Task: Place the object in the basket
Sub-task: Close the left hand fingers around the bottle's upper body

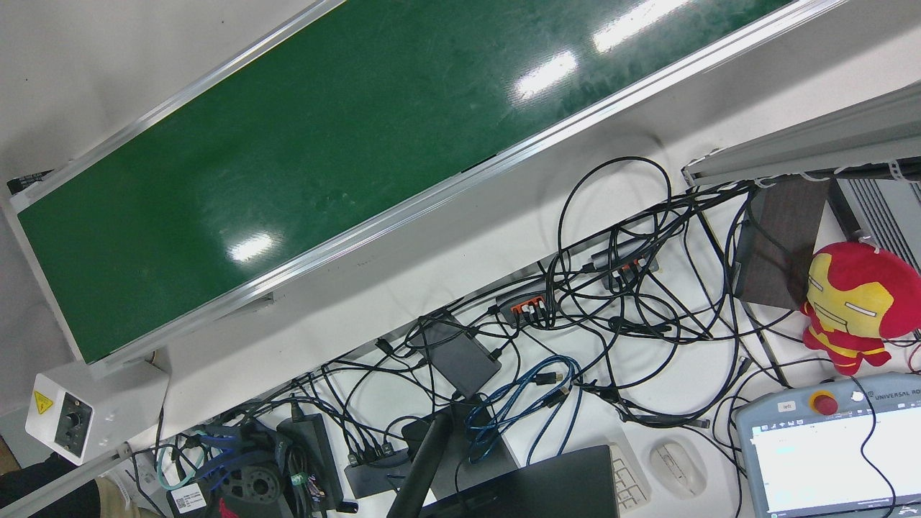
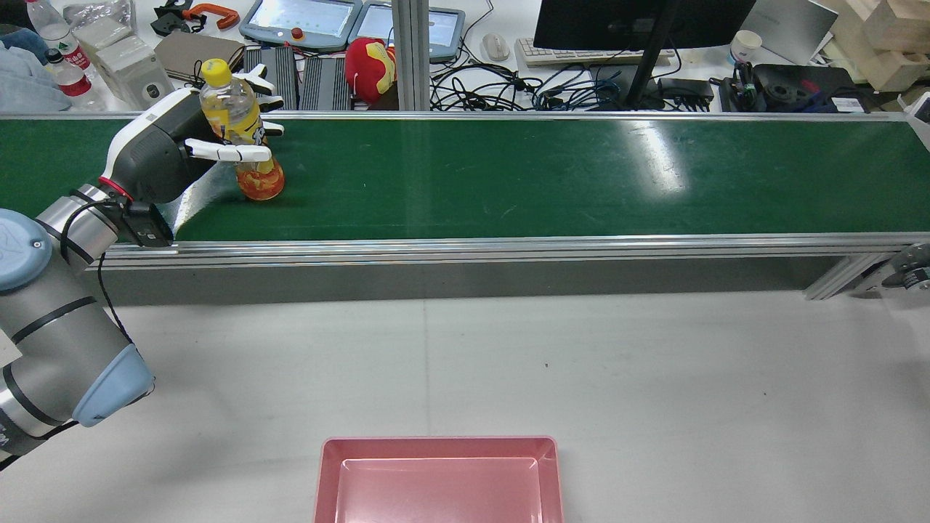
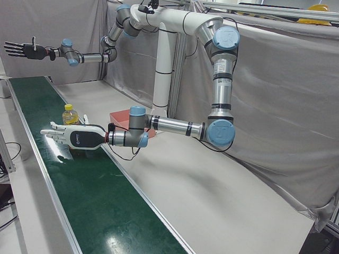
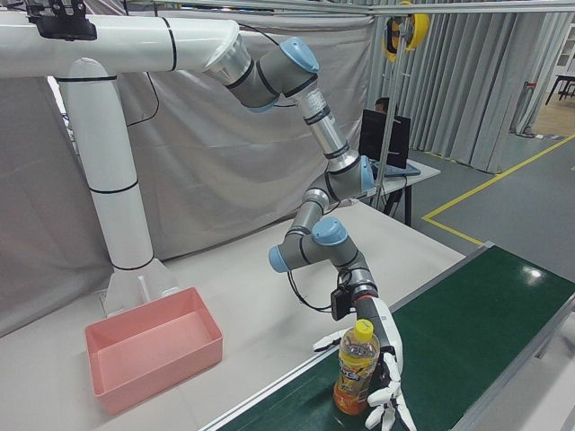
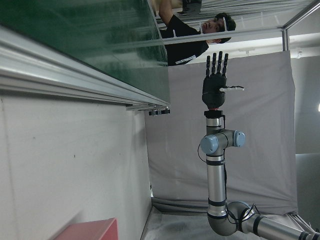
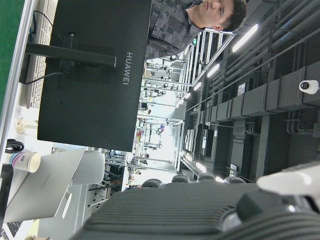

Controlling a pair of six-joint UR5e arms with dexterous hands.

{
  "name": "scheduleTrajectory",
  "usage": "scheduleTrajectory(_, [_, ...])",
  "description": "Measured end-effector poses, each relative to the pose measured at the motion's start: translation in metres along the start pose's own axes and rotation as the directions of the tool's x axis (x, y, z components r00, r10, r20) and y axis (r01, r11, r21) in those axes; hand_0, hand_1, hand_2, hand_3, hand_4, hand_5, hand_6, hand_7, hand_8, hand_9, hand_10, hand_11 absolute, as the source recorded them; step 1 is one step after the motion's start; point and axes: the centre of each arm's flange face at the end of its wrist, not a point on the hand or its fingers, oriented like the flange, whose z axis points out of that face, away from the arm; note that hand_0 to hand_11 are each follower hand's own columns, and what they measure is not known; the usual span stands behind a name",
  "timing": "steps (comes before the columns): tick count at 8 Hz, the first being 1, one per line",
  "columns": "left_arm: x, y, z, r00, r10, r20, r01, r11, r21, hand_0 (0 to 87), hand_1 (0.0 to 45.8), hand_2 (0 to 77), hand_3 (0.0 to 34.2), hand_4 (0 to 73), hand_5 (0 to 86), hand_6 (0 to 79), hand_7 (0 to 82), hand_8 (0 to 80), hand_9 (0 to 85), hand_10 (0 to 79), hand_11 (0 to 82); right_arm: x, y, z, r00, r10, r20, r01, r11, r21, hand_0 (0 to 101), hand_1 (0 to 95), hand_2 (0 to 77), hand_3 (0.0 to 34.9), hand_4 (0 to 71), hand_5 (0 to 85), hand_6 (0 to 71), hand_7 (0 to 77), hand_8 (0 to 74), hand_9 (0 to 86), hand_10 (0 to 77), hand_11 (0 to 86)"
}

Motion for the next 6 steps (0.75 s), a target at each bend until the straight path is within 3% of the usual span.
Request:
scheduleTrajectory(1, [0.011, 0.005, -0.002, 0.999, 0.007, -0.046, -0.005, 0.999, 0.039, 61.2, 24.0, 10.9, 0.0, 13.1, 57.8, 10.4, 14.2, 22.4, 29.5, 30.0, 40.9, 0.000, 0.000, 0.000, 1.000, 0.000, 0.000, 0.000, 1.000, 0.000, 0, 0.0, 0.5, 0.2, 0.0, 0.0, 0.0, 0.5, 0.0, 0.0, 0.0, 0.0])
scheduleTrajectory(2, [0.022, 0.012, -0.006, 0.996, 0.014, -0.089, -0.008, 0.998, 0.069, 61.2, 24.0, 10.9, 0.0, 13.1, 57.8, 10.4, 14.2, 22.4, 29.5, 30.0, 40.9, 0.000, 0.000, 0.000, 1.000, 0.000, 0.000, 0.000, 1.000, 0.000, 0, 0.0, 0.5, 0.2, 0.0, 0.0, 0.0, 0.5, 0.0, 0.0, 0.0, 0.0])
scheduleTrajectory(3, [0.028, 0.019, -0.010, 0.994, 0.019, -0.108, -0.009, 0.996, 0.084, 73.2, 12.5, 20.7, 0.0, 28.4, 67.6, 23.5, 31.1, 38.7, 47.5, 40.9, 57.3, 0.000, 0.000, 0.000, 1.000, 0.000, 0.000, 0.000, 1.000, 0.000, 0, 0.0, 0.0, 0.2, 0.0, 0.0, 0.0, 0.5, 0.0, 0.0, 0.0, 0.0])
scheduleTrajectory(4, [0.031, 0.023, -0.012, 0.993, 0.021, -0.117, -0.010, 0.996, 0.091, 71.9, 5.4, 25.6, 0.0, 35.5, 67.1, 34.4, 40.9, 56.7, 63.8, 58.4, 67.1, 0.000, 0.000, 0.000, 1.000, 0.000, 0.000, 0.000, 1.000, 0.000, 0, 0.0, 0.5, 0.2, 0.0, 0.0, 0.0, 0.5, 0.0, 0.0, 0.0, 0.0])
scheduleTrajectory(5, [0.033, 0.025, -0.013, 0.993, 0.022, -0.119, -0.010, 0.996, 0.094, 71.3, 5.4, 30.5, 0.0, 35.5, 69.3, 39.8, 48.5, 65.4, 74.2, 70.4, 76.4, 0.000, 0.000, 0.000, 1.000, 0.000, 0.000, 0.000, 1.000, 0.000, 0, 0.0, 0.0, 0.2, 0.0, 0.0, 0.0, 0.5, 0.0, 0.0, 0.0, 0.0])
scheduleTrajectory(6, [0.033, 0.028, -0.014, 0.993, 0.019, -0.119, -0.009, 0.996, 0.090, 71.2, 5.4, 32.7, 0.0, 36.0, 70.4, 39.8, 46.9, 65.4, 75.3, 70.4, 74.2, 0.000, 0.000, 0.000, 1.000, 0.000, 0.000, 0.000, 1.000, 0.000, 0, 0.0, 0.5, 0.1, 0.0, 0.0, 0.0, 0.5, 0.0, 0.0, 0.0, 0.0])
